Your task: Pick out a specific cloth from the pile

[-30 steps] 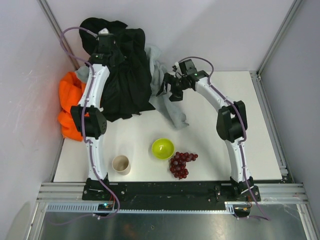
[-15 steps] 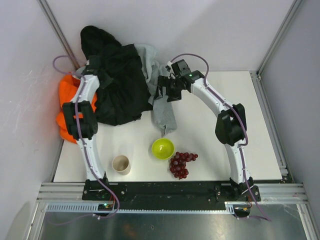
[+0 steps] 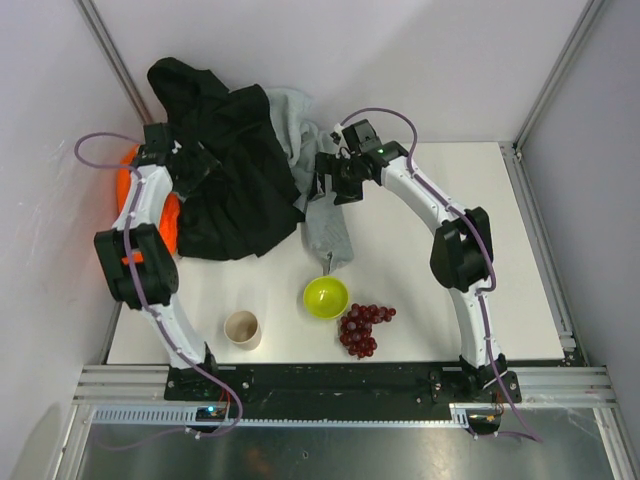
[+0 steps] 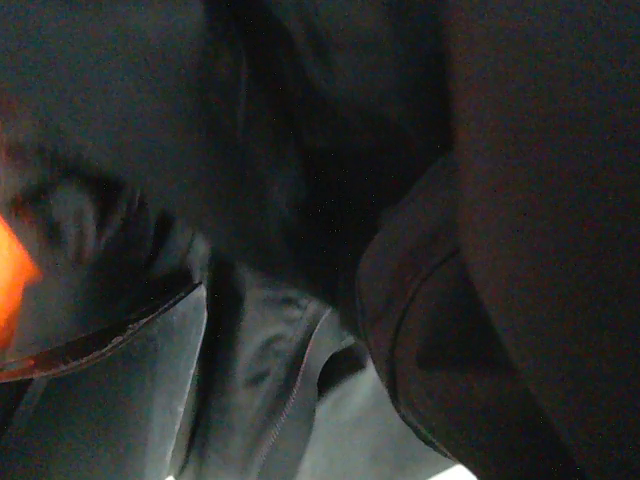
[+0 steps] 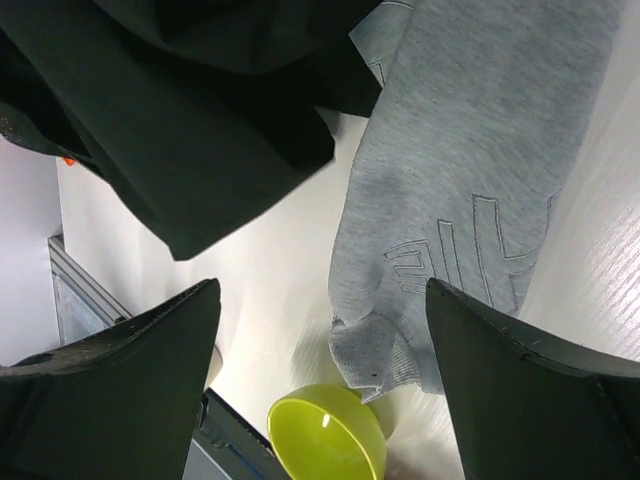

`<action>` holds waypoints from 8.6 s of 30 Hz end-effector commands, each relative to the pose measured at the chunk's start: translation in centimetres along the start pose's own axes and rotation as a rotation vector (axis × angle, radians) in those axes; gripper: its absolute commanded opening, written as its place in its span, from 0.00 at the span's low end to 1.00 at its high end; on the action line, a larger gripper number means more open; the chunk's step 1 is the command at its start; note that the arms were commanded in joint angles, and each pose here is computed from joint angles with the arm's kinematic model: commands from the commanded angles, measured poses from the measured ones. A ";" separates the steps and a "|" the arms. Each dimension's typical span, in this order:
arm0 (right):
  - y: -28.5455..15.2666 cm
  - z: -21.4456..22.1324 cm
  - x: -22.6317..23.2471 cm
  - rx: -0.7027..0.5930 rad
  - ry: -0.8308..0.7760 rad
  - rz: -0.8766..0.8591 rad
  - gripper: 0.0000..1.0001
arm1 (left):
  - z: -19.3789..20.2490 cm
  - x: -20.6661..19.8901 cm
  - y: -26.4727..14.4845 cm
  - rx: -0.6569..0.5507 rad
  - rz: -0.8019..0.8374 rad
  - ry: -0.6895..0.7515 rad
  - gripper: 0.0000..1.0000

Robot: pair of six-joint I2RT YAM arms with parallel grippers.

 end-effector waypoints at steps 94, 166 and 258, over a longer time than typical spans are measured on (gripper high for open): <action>19.7 6.9 8.7 0.013 0.178 -0.214 0.77 | -11.7 -21.4 -11.7 -0.635 0.144 0.100 0.01; -23.9 -7.8 3.7 -0.320 0.070 -0.370 0.01 | -0.9 9.9 -7.8 -0.306 -0.553 -0.001 0.01; -42.6 -11.3 9.6 -0.736 -0.020 -0.554 0.00 | -2.3 17.5 -4.9 -0.123 -0.526 -0.124 0.01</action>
Point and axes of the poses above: each gripper's point midway between its finger pads, its own y axis out along the fingers, its own x axis along the line the jaws close on, z = x × y, the point moved 1 cm from there along -y, back along the fingers, and after that the axes turned 9 degrees about y, right-handed, at the moved point
